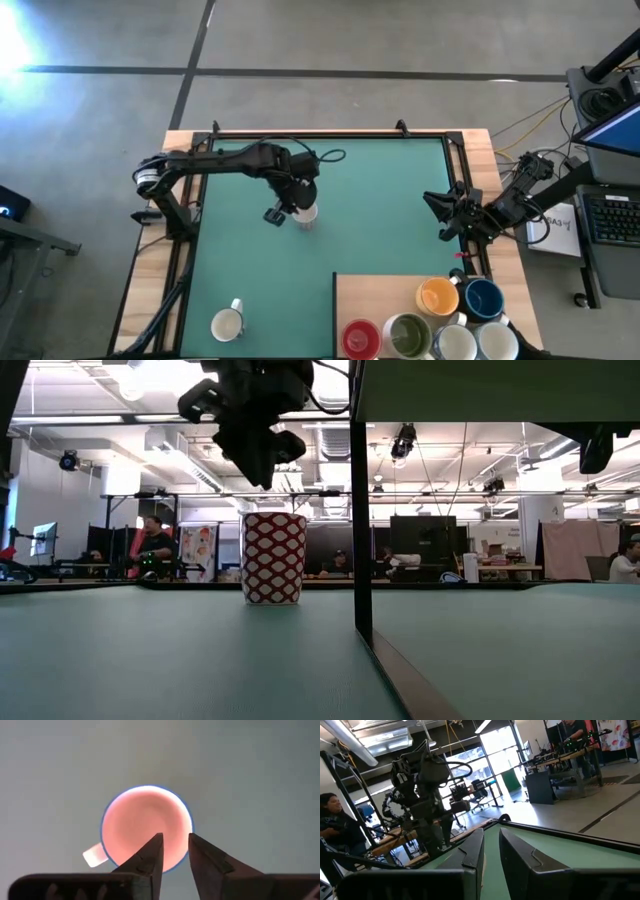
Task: Place coffee mugs
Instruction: Put the red patterned mug on the shelf
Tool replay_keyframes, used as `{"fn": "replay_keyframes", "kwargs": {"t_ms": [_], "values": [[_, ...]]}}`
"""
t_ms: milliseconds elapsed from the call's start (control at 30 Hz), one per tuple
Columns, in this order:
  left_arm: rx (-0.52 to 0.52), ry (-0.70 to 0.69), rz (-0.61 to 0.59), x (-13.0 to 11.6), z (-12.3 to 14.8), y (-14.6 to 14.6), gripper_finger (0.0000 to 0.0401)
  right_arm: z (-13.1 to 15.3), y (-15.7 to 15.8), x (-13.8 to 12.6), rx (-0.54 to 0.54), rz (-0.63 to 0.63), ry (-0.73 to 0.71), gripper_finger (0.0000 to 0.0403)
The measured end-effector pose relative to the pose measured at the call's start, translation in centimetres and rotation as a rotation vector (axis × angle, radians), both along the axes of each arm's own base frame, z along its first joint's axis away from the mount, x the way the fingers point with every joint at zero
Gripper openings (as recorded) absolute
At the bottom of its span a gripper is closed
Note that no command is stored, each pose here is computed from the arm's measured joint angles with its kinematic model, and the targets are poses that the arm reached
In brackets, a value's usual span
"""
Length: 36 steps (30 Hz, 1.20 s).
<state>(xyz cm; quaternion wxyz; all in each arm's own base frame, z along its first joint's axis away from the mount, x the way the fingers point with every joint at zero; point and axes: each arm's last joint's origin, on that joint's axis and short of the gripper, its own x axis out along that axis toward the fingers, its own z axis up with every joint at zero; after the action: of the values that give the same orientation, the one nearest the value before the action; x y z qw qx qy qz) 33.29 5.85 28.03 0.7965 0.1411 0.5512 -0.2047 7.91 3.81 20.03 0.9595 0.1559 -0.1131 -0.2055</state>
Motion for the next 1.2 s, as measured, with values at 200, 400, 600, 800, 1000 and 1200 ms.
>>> {"fn": "replay_keyframes", "kwargs": {"t_ms": [200,400,600,800,1000,1200], "values": [[-0.041,-0.008,0.182,0.4,-0.3,1.3,0.0104,0.0,0.0,0.0,0.000,0.000,0.000,0.0050],[-0.059,0.023,0.539,1.1,-1.3,3.0,0.0129,0.0,0.0,0.0,0.000,0.000,0.000,0.0050],[-0.047,0.090,0.749,1.4,-2.9,4.2,0.0144,0.0,0.0,0.0,0.000,0.000,0.000,0.0050],[-0.064,0.167,0.786,2.1,-5.0,4.5,0.0146,0.0,0.0,0.0,0.000,0.000,0.000,0.0050],[-0.065,0.204,0.751,2.5,-6.2,4.2,0.0137,0.0,0.0,0.0,0.000,0.000,0.000,0.0050],[-0.053,0.205,0.706,2.7,-6.3,3.8,0.0057,0.0,0.0,0.0,0.000,0.000,0.000,0.0050]]}}
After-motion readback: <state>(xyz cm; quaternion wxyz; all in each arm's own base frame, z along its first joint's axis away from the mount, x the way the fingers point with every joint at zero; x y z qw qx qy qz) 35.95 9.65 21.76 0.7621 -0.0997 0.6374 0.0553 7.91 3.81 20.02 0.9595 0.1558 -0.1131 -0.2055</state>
